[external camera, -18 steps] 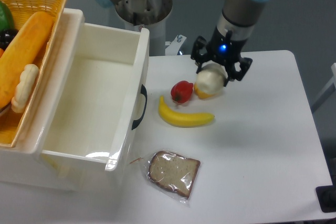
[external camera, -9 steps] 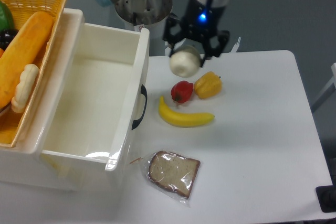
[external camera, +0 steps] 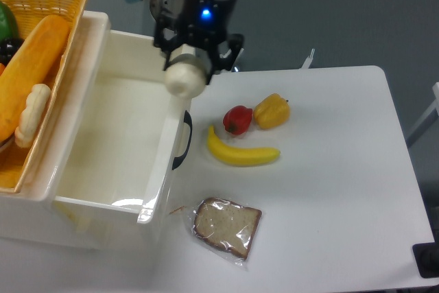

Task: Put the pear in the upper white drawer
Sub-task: 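Lower the pear into the drawer and open the gripper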

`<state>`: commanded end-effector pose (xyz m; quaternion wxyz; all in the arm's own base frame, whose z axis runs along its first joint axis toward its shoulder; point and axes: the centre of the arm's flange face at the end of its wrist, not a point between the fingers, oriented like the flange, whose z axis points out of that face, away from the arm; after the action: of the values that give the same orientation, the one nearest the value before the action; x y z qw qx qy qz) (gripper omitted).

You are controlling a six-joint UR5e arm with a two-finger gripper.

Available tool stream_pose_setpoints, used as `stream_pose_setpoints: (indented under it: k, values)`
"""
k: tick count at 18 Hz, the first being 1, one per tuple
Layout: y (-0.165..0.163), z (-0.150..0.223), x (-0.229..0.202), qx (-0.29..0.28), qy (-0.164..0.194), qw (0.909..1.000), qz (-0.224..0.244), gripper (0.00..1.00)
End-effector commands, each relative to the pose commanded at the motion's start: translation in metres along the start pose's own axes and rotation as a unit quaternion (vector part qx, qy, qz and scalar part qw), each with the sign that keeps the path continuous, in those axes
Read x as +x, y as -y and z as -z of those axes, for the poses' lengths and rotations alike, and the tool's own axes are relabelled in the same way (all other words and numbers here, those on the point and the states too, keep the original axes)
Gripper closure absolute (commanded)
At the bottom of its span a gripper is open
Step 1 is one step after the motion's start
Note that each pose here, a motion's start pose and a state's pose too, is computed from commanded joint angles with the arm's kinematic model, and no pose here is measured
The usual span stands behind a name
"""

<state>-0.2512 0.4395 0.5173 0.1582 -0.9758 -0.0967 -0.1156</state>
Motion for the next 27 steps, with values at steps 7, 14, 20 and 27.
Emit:
stream_pose_setpoints:
  k: [7, 14, 20, 27]
  values:
    - [0.007, -0.015, 0.016, -0.012, -0.010, 0.9997, -0.019, 0.16]
    - [0.008, -0.017, 0.015, -0.012, -0.011, 0.9996, -0.021, 0.00]
    - [0.006, -0.009, 0.007, -0.014, 0.011, 0.9995, -0.025, 0.00]
    - [-0.007, 0.004, -0.040, -0.050, 0.090, 0.9933, -0.051, 0.00]
